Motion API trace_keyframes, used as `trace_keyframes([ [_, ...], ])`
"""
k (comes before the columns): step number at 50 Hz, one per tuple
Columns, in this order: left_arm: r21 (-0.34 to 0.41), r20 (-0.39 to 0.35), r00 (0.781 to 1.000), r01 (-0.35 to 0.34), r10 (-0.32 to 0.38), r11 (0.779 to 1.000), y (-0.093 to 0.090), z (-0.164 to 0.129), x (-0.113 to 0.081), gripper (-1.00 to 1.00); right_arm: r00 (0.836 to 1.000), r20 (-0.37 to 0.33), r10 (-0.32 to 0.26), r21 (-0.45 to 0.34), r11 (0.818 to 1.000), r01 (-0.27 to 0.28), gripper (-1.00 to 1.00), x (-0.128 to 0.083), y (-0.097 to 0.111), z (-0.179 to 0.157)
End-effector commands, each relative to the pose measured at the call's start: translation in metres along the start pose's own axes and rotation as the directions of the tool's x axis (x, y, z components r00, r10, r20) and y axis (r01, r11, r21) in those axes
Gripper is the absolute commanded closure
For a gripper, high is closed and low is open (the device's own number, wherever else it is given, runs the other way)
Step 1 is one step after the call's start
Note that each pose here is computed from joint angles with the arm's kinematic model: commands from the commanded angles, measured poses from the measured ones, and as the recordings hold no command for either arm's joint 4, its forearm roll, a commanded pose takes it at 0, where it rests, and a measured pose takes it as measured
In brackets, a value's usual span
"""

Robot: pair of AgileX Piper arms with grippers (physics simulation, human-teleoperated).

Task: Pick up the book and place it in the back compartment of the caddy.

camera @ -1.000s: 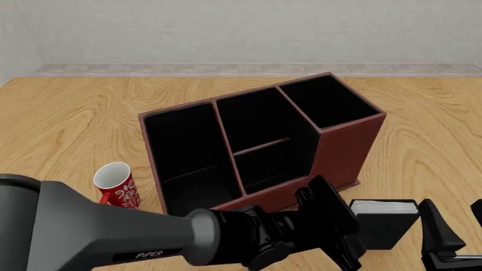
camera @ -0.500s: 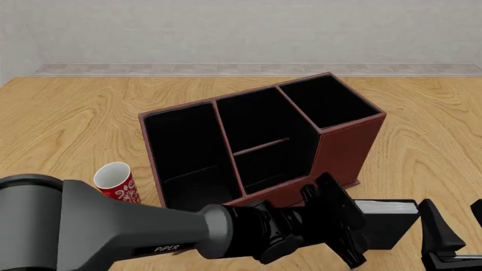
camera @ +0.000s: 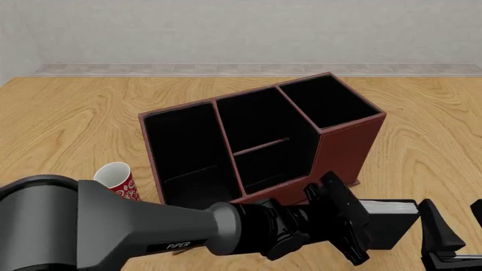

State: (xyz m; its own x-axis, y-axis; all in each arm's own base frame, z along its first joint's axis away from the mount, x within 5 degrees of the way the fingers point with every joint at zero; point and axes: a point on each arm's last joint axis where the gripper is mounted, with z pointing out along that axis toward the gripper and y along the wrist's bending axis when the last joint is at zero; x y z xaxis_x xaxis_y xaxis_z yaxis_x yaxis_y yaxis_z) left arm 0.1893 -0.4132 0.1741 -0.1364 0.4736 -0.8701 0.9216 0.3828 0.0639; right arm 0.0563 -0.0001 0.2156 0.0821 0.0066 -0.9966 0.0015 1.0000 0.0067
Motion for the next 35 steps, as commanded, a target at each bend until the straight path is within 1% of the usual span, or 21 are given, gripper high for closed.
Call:
trace_keyframes([
  [1,-0.001,0.001,1.0,-0.005,0.005,1.0,0.001,0.001,0.0,1.0,1.0,0.0,0.0,0.0,1.0,0.0,-1.0,0.0,0.0,0.0],
  [5,-0.005,0.005,1.0,-0.002,0.002,1.0,0.002,0.0,0.0,1.0,1.0,0.0,0.0,0.0,1.0,0.0,-1.0,0.0,0.0,0.0],
  [12,-0.012,0.019,1.0,-0.016,0.016,1.0,0.005,-0.002,0.001,1.0,1.0,0.0,0.0,0.0,1.0,0.0,-1.0,0.0,0.0,0.0],
  [19,-0.02,0.03,0.999,-0.011,0.011,1.0,0.009,-0.004,0.002,1.0,1.0,0.0,0.0,0.0,1.0,0.0,-1.0,0.0,0.0,0.0],
  [20,-0.033,0.056,0.998,-0.026,0.028,0.999,0.013,-0.011,-0.001,1.0,1.0,0.0,0.0,0.0,1.0,0.0,-1.0,0.0,0.0,0.0],
  [21,-0.044,0.065,0.998,-0.023,0.026,0.999,0.019,-0.013,-0.001,1.0,1.0,0.0,0.0,0.0,1.0,0.0,-1.0,0.0,0.0,0.0],
  [22,-0.044,0.061,0.998,-0.002,0.005,0.999,0.02,-0.012,-0.001,1.0,1.0,0.0,0.0,0.0,1.0,0.0,-1.0,0.0,0.0,0.0],
  [24,-0.043,0.078,0.997,0.008,-0.004,0.999,0.019,-0.016,-0.001,1.0,1.0,0.0,0.0,0.0,1.0,0.0,-1.0,0.0,0.0,0.0],
  [30,-0.039,0.09,0.996,0.01,-0.006,0.999,0.016,-0.022,-0.003,1.0,1.0,0.0,0.0,0.0,1.0,0.0,-1.0,0.0,0.0,0.0],
  [31,-0.033,0.101,0.994,0.039,-0.035,0.999,0.014,-0.026,-0.004,1.0,1.0,0.0,0.0,0.0,1.0,0.0,-1.0,0.0,0.0,0.0],
  [34,-0.038,0.097,0.995,0.021,-0.017,0.999,0.016,-0.026,-0.002,1.0,1.0,0.0,0.0,0.0,1.0,0.0,-1.0,0.0,0.0,0.0],
  [35,-0.039,0.1,0.995,0.025,-0.021,0.999,0.016,-0.027,-0.001,1.0,1.0,0.0,0.0,0.0,1.0,0.0,-1.0,0.0,0.0,0.0],
])
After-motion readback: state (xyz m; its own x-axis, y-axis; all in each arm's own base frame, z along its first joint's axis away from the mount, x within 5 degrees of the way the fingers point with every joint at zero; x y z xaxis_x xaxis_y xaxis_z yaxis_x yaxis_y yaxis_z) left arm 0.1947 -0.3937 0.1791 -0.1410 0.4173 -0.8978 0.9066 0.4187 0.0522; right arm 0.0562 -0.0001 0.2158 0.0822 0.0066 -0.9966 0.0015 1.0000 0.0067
